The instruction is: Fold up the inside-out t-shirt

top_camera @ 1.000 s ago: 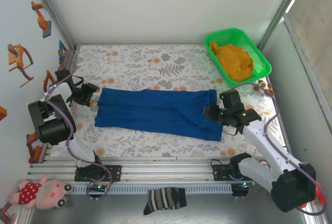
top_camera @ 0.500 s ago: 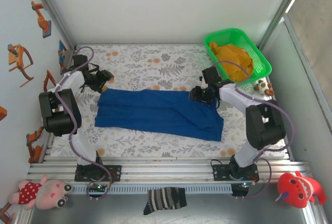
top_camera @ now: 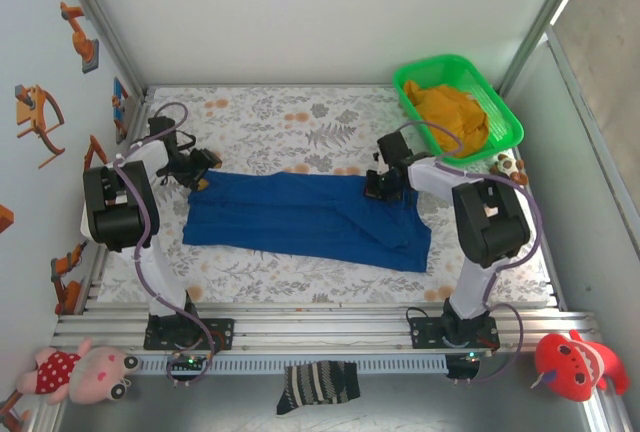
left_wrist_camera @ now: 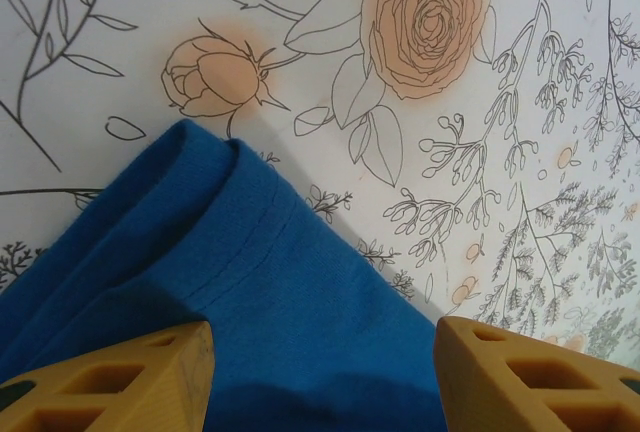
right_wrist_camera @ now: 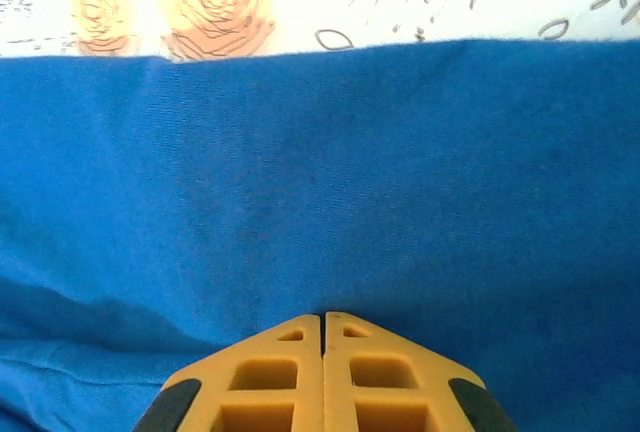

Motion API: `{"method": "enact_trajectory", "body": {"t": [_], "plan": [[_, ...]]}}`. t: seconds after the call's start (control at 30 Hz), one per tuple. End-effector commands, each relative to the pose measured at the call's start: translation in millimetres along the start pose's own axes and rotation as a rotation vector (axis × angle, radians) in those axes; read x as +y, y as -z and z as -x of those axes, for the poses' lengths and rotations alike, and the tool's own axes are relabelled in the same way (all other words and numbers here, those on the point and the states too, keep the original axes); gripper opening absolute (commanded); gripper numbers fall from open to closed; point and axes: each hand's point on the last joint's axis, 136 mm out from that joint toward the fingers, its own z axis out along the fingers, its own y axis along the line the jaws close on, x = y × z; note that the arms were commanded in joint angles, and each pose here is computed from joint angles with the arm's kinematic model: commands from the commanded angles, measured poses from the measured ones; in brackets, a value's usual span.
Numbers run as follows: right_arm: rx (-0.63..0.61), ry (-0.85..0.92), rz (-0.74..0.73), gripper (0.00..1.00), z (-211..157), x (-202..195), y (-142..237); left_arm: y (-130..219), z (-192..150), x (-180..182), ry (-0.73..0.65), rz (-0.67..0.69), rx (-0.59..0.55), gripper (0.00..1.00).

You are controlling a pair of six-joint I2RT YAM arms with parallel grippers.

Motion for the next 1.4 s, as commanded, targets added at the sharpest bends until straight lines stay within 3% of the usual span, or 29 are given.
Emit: {"method": "enact_trajectory", "body": {"t": [0.0, 0.3, 0.53, 0.63, 0.77, 0.97, 1.07, 1.23, 1.37], "plan": [[-0.034, 0.020, 0.047, 0.00, -2, 19, 26, -7, -5, 7, -0.014, 0.019, 0.018, 0.59], [-0.027, 0.063, 0.038, 0.00, -59, 54, 57, -6, -3, 8, -0.018, 0.022, 0.014, 0.59], [0.020, -0.007, -0.030, 0.01, -148, 61, 52, -5, -4, 7, -0.016, 0.014, 0.013, 0.58], [0.045, 0.029, 0.035, 0.30, -174, 80, 67, -3, -4, 6, -0.023, 0.013, 0.010, 0.58], [-0.072, 0.091, -0.029, 0.46, -144, 68, 108, -1, -2, 4, -0.025, 0.011, 0.007, 0.58], [-0.143, 0.036, -0.205, 0.45, -91, 15, 112, 2, -1, 2, -0.030, 0.014, 0.007, 0.58], [-0.145, 0.044, -0.262, 0.39, -78, 0, 96, 2, 0, 3, -0.027, 0.014, 0.007, 0.58], [-0.056, 0.045, -0.257, 0.16, -93, -12, 50, 3, 4, -3, -0.033, -0.003, 0.002, 0.58], [0.010, -0.023, -0.278, 0.12, -127, -36, 38, 16, 13, -15, -0.076, -0.017, -0.029, 0.58]]}}
